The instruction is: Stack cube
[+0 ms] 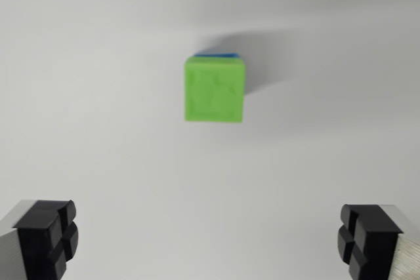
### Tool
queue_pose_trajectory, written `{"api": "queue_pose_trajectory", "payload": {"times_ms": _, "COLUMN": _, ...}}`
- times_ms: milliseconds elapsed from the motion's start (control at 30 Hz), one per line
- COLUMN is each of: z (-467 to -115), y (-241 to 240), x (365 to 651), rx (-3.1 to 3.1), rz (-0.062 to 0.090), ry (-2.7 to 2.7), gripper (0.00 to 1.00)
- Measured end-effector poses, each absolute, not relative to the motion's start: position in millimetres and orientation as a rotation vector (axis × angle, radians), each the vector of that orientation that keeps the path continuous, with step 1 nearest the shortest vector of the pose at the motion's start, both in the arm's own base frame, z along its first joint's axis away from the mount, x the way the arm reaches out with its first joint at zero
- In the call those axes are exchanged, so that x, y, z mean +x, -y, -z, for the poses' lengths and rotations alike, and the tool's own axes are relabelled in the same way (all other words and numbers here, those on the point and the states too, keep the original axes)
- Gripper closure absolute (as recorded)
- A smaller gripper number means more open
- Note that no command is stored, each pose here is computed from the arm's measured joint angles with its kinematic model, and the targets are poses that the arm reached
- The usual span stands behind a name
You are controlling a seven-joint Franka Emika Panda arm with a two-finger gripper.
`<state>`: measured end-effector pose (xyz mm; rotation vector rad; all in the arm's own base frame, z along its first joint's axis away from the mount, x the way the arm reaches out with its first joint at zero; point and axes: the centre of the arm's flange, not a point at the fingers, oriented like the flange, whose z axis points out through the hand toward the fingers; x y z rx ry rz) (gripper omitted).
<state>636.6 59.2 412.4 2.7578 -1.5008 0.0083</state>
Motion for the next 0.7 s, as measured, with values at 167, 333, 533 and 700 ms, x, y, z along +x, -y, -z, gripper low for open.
{"api": "queue_pose_trajectory", "payload": {"times_ms": 167, "z": -429, "y": -59, "x": 637, "rx": 2.758, "rz": -0.009, "ry": 1.501, "gripper": 0.00}}
{"api": "queue_pose_trajectory", "payload": {"times_ms": 333, "z": -444, "y": -59, "x": 637, "rx": 2.757, "rz": -0.009, "ry": 1.501, "gripper": 0.00}}
{"api": "queue_pose_trajectory", "payload": {"times_ms": 533, "z": -457, "y": -59, "x": 637, "rx": 2.757, "rz": -0.009, "ry": 1.501, "gripper": 0.00}}
{"api": "queue_pose_trajectory", "payload": {"times_ms": 700, "z": -463, "y": -59, "x": 637, "rx": 2.757, "rz": -0.008, "ry": 1.501, "gripper": 0.00}}
